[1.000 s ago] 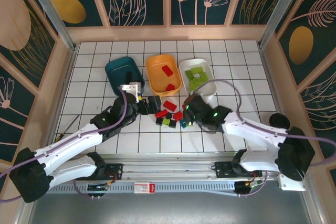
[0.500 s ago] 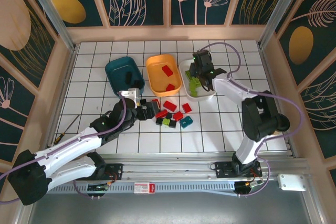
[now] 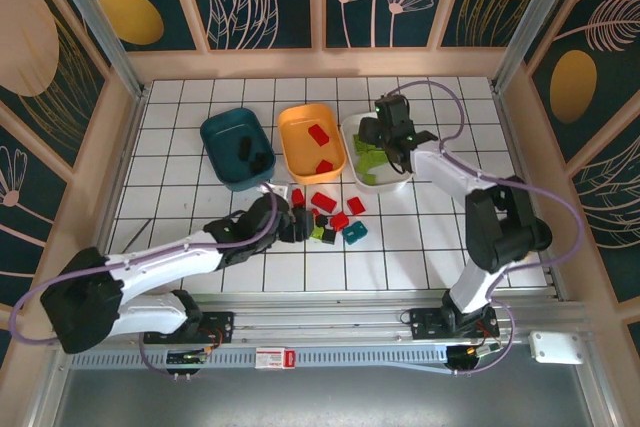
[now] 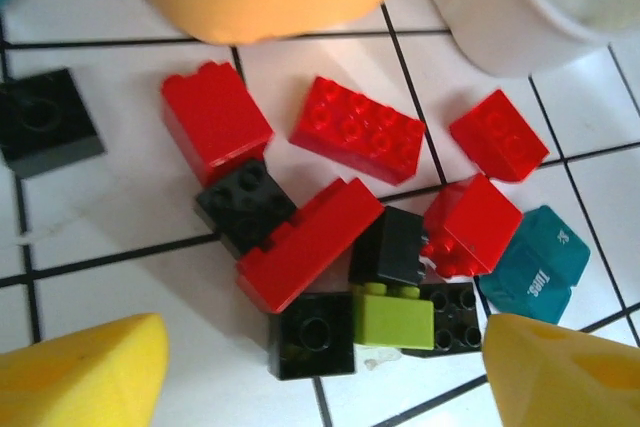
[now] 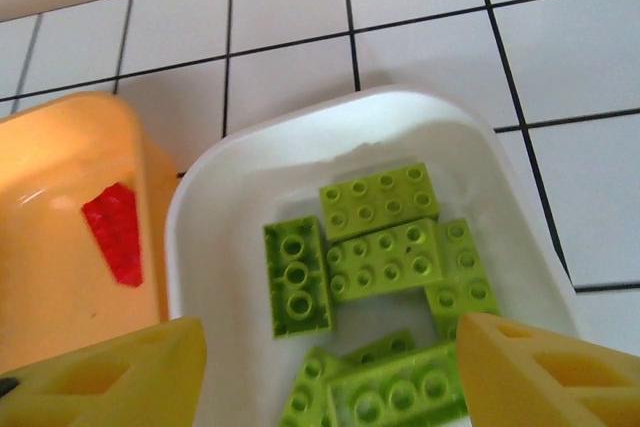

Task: Sort the legos into containers by color
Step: Place the lego in the container, then pick up the lego from the center of the table.

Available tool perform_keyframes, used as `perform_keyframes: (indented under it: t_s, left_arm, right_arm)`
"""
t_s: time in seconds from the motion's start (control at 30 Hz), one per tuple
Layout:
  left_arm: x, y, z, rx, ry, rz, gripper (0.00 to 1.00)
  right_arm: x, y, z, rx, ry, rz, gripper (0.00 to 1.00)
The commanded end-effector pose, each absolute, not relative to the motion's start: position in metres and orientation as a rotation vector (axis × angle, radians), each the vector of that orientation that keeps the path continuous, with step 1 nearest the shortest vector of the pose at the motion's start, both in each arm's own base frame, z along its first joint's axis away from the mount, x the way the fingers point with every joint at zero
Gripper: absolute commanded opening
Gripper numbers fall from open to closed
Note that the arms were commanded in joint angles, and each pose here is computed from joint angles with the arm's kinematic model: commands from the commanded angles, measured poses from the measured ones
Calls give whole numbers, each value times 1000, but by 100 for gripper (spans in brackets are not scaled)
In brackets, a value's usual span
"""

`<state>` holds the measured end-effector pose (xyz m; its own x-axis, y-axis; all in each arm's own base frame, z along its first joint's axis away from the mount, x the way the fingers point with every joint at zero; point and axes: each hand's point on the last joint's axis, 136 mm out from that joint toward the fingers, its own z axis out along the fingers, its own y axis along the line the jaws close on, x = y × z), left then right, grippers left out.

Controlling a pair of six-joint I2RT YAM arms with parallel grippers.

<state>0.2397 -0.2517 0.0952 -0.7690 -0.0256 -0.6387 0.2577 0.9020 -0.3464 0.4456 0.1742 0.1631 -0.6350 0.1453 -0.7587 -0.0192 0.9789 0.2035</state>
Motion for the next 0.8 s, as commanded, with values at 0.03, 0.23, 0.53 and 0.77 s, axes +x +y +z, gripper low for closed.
perform_keyframes:
  t_s: [0.03,0.23,0.53,0.77]
  left_arm:
    - [251,-258,89,205,2398,-450,73]
    - [283,-261,94,180,2378,-413,74]
    - [319,-259,67,155,2429,-330,70]
    - [332,-256,50,104,2449,-281,64]
  right_arm:
    - [416,190,187,72,2174,354,67]
    - [388,195,186,55,2166,403,67]
    - [377,189,186,54,2160,413,67]
    - [369,182,195,51,2134,411,68]
